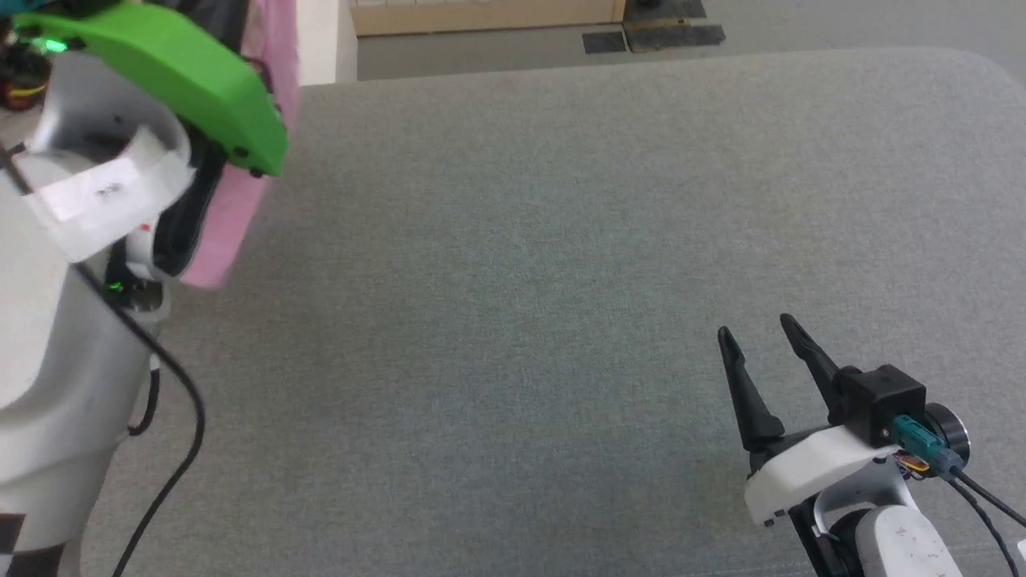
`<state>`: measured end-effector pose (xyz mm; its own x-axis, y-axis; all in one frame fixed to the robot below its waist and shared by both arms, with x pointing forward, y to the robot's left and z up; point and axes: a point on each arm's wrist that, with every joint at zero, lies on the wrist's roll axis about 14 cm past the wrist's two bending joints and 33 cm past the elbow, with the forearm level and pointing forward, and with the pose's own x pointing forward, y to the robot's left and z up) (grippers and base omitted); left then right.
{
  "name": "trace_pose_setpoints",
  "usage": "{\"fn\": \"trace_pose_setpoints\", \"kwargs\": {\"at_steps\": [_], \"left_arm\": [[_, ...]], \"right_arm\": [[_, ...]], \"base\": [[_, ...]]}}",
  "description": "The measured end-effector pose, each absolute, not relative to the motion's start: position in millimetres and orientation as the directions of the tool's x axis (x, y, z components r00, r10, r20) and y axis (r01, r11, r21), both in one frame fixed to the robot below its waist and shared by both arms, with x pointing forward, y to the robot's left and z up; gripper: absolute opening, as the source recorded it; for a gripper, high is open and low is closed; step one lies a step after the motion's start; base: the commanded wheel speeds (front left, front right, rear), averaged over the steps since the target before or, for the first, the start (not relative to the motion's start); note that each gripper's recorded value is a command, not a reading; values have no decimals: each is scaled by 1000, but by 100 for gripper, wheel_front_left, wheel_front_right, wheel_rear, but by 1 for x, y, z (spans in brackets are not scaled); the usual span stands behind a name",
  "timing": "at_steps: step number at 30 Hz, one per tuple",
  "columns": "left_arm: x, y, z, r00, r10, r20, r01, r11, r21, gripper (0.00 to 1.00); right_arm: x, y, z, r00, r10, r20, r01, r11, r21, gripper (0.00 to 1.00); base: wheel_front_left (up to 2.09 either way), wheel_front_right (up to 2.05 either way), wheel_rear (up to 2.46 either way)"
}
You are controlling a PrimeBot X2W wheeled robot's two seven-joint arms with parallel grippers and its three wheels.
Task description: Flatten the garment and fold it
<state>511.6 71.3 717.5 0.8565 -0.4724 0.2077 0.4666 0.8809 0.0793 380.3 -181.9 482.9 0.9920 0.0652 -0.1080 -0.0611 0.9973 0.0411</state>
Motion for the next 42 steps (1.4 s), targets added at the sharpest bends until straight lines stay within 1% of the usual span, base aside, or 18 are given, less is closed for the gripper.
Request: {"fn": "trace_pose_setpoints", "kwargs": {"at_steps": [2, 3, 4, 10, 13, 16, 17, 18, 21, 23, 27, 30, 33, 35, 39, 42], "left_arm": [[506, 61, 717, 842, -503, 196, 493, 864, 101, 0], [504, 52, 709, 835, -525, 166, 514, 851, 104, 0], [498, 23, 677, 808, -585, 76, 580, 811, 81, 0], [460, -47, 572, 696, -700, -157, 699, 711, -72, 0], [430, -80, 532, 609, -756, -240, 746, 649, -149, 0], [389, -114, 504, 488, -822, -294, 804, 554, -214, 0], [375, -124, 497, 445, -842, -306, 822, 519, -234, 61], [363, -131, 490, 409, -855, -319, 833, 492, -253, 100], [339, -141, 477, 334, -877, -345, 860, 433, -268, 100], [335, -143, 476, 322, -881, -347, 867, 422, -265, 100], [342, -138, 485, 356, -878, -321, 864, 440, -245, 100], [361, -124, 500, 428, -860, -277, 846, 489, -214, 100], [387, -103, 526, 526, -829, -190, 812, 556, -178, 100], [408, -78, 546, 609, -783, -127, 770, 622, -142, 100], [445, -9, 573, 766, -641, -38, 639, 767, -59, 100], [457, 41, 593, 844, -536, 33, 536, 844, 1, 100]], "right_arm": [[379, -181, 485, 993, 67, -102, -63, 997, 43, 100], [379, -181, 486, 993, 66, -100, -62, 997, 44, 100], [378, -184, 485, 993, 57, -103, -52, 998, 47, 100], [377, -191, 476, 991, 36, -129, -31, 999, 44, 100], [377, -201, 473, 991, 7, -136, -1, 999, 40, 100], [374, -214, 468, 988, -32, -149, 37, 999, 34, 100], [373, -218, 468, 988, -44, -149, 49, 998, 32, 100], [372, -221, 467, 987, -52, -150, 58, 998, 30, 100], [372, -225, 467, 986, -66, -152, 71, 997, 28, 100], [372, -227, 467, 986, -72, -151, 77, 997, 27, 100], [371, -231, 469, 986, -84, -143, 88, 996, 28, 100], [372, -230, 473, 989, -78, -130, 83, 996, 32, 100], [373, -225, 479, 991, -64, -114, 69, 997, 36, 100], [374, -222, 484, 993, -53, -103, 58, 998, 39, 100], [376, -214, 492, 996, -30, -86, 33, 999, 39, 100], [376, -206, 494, 996, -6, -85, 10, 999, 43, 100]], "base": [[0, 0, 0], [0, 0, 0], [0, 0, 0], [0, 0, 0], [0, 0, 0], [0, 0, 0], [0, 0, 0], [0, 0, 0], [0, 0, 0], [0, 0, 0], [0, 0, 0], [0, 0, 0], [0, 0, 0], [0, 0, 0], [0, 0, 0], [0, 0, 0]]}}
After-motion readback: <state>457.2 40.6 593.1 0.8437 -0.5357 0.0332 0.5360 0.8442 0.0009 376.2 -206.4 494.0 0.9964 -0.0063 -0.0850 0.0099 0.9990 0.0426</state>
